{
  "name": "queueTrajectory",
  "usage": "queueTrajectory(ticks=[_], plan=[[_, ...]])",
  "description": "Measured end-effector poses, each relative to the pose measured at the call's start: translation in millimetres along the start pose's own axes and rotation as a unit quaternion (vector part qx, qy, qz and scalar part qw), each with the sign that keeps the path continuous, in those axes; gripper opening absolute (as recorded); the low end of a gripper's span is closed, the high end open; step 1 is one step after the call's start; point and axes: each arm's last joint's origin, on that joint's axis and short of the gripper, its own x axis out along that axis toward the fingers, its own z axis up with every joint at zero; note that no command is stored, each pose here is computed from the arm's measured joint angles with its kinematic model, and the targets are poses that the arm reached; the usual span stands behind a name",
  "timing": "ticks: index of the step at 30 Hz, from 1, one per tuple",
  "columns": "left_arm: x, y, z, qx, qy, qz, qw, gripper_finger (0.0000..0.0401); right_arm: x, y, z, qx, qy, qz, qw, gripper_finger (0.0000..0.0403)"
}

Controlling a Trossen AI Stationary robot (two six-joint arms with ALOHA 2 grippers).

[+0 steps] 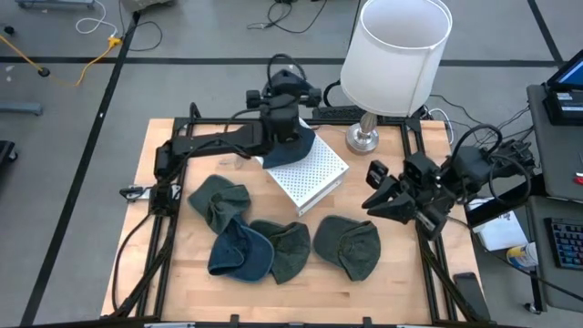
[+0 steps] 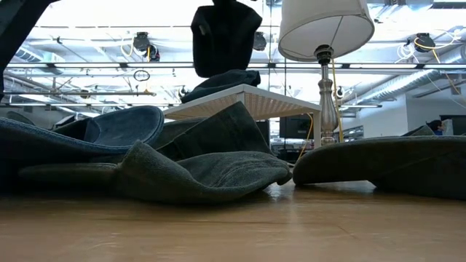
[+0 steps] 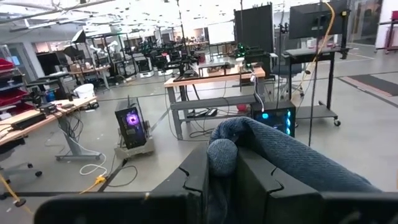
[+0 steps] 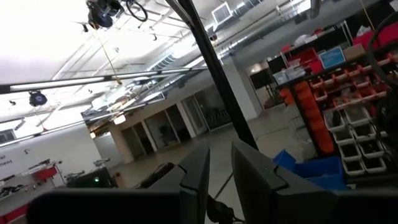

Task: Pick & Place hat
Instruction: Stack the top blue cap on the blue cap on the shelf

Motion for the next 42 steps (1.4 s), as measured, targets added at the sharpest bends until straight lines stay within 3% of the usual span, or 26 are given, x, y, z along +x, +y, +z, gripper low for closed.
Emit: queueTrajectory(ticks=[13,26,34,38,42], plan=[[-1,-2,-11,-0.017,0.001,0.002,1.0,0.005,0,1,-1,0.0,0.014,0.022,1.0,0.0059],[14,13,-26,0.055,0.004,0.017,0.998,0.005,0,0,-4,0.001,0.029,0.015,0.999,0.0059],[31,55,-25,0.024,0.022,0.019,0.999,0.005,0,-1,-5,-0.006,0.034,0.011,0.999,0.0059],[32,64,-31,-0.041,0.031,0.019,0.998,0.005,0,-1,-5,-0.021,0.033,0.012,0.999,0.0059],[32,60,-34,-0.07,0.032,0.018,0.997,0.005,1,-1,-5,-0.022,0.03,0.012,0.999,0.0059]])
